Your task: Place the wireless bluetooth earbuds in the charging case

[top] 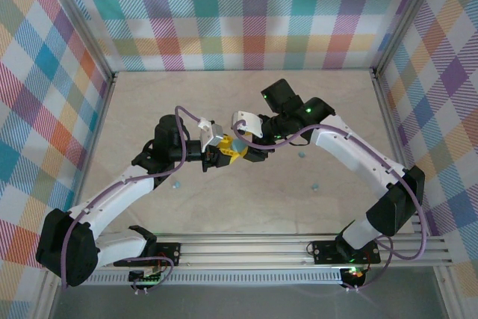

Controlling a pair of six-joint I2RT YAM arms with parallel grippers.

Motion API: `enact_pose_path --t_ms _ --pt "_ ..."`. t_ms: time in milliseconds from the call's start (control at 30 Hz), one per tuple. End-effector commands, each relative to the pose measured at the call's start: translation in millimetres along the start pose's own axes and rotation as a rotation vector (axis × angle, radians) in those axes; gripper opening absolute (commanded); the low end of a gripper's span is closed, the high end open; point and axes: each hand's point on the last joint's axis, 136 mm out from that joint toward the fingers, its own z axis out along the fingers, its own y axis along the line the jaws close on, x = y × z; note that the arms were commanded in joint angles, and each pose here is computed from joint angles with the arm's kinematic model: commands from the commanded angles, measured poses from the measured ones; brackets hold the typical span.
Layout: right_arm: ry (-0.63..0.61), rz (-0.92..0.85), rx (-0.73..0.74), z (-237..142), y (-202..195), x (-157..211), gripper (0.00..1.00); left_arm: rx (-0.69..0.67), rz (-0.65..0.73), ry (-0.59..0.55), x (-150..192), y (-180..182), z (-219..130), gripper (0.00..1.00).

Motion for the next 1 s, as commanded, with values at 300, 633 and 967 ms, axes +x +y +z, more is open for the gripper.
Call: enact_pose_path --t_ms 300,633,967 --pt "-0.047 -0.044 0.107 -25.5 -15.1 -25.2 0.67 0.05 -0.003 0.018 0.5 -14.6 -3.2 0.04" --pt "-0.04 -0.044 0.086 -27.6 -12.2 -22.1 0.67 0.044 -0.008 0.035 6.3 -19.0 -7.3 0.04" --pt "-0.025 0.032 0.158 -31.8 -37.5 -18.5 0.67 0.042 -0.011 0.04 8.2 -22.2 -10.1 0.03"
